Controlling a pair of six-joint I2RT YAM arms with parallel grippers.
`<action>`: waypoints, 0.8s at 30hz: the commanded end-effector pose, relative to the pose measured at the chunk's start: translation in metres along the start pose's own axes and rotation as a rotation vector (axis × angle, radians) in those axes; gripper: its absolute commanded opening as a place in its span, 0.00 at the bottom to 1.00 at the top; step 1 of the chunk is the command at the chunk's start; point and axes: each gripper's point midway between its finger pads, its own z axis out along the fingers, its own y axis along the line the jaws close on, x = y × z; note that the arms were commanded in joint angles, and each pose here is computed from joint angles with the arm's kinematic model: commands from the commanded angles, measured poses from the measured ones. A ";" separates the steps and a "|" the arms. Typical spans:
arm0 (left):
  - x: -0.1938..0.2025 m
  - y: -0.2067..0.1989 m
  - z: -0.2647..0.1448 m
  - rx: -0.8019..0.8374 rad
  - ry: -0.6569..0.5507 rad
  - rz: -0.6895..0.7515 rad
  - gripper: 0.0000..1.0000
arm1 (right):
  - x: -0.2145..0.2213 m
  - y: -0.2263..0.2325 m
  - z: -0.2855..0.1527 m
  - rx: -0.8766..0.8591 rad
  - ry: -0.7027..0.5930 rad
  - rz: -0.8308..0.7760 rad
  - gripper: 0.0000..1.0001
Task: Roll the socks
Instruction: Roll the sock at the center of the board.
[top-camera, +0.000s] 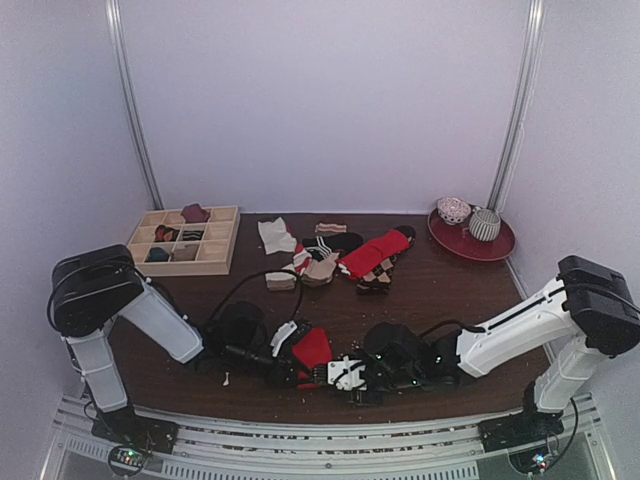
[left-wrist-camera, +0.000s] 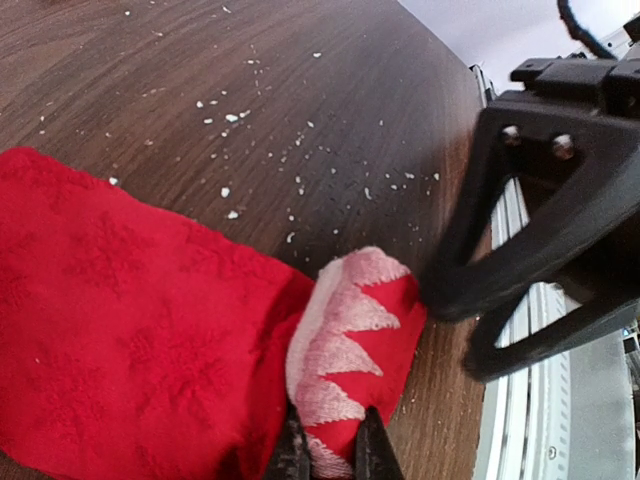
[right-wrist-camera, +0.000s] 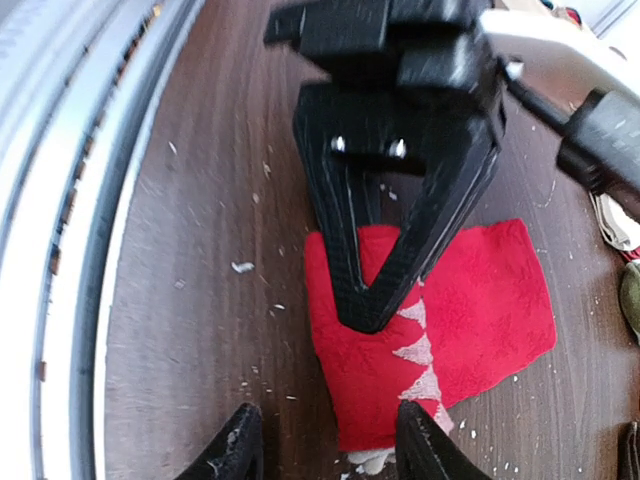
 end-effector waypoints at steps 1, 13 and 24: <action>0.111 0.028 -0.013 -0.120 0.330 -0.243 0.00 | 0.013 -0.009 0.013 0.064 0.083 -0.097 0.46; 0.112 0.016 -0.014 -0.053 0.340 -0.206 0.00 | 0.033 -0.013 0.036 0.114 0.152 -0.108 0.30; 0.033 0.012 -0.051 -0.228 0.128 0.187 0.69 | 0.046 0.046 0.024 -0.266 0.309 0.276 0.07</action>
